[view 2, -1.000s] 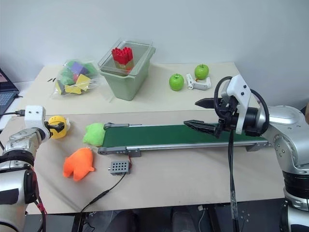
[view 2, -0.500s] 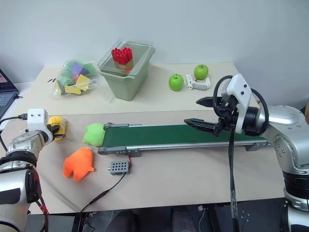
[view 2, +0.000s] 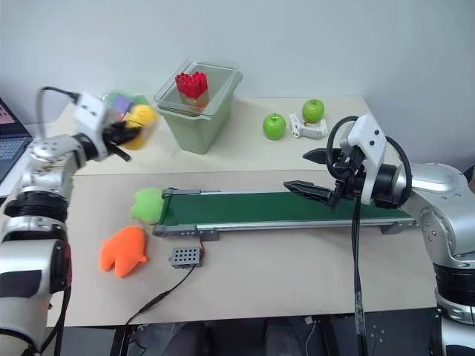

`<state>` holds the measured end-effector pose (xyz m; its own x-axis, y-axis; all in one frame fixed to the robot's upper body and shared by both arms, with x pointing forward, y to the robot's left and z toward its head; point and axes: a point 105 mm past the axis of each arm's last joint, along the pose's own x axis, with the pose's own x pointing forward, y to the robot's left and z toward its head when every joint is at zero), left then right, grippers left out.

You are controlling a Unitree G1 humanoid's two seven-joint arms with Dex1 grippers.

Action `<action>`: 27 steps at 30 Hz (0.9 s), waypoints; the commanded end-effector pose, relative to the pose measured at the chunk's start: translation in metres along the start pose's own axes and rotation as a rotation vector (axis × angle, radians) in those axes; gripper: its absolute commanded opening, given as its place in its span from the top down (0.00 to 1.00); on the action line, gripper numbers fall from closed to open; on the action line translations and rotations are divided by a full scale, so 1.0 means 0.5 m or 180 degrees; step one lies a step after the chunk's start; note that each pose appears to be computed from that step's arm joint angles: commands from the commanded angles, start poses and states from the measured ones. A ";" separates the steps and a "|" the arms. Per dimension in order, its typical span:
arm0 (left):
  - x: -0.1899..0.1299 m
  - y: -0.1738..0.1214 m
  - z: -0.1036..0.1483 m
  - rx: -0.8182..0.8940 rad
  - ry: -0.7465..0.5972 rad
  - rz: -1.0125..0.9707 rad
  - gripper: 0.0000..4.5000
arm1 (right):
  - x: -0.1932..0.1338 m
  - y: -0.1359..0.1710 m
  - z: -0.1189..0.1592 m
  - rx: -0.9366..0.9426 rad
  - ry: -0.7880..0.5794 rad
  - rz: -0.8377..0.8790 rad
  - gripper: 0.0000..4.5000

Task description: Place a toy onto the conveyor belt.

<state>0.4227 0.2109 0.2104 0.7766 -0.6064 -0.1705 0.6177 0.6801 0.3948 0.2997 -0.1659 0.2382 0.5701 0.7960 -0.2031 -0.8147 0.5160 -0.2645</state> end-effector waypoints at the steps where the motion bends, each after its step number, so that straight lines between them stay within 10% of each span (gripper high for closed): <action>1: -0.004 -0.105 0.059 0.0166 -0.0238 -0.1130 0.80 | -0.012 0.005 0.027 -0.0160 -0.0125 -0.0085 0.00; 22: -0.051 -0.214 -0.031 0.0504 0.0538 -0.2272 0.80 | -0.020 0.025 0.061 -0.0256 -0.0198 -0.0134 0.00; 27: -0.043 -0.208 -0.027 0.0532 0.0516 -0.2215 0.44 | -0.021 0.025 0.063 -0.0273 -0.0201 -0.0146 0.00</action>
<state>0.3403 0.1615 0.1496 0.2089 -0.7894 -0.5772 0.9689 0.0872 0.2314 0.2863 -0.1581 0.2493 0.5928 0.7872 -0.1700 -0.7919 0.5315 -0.3005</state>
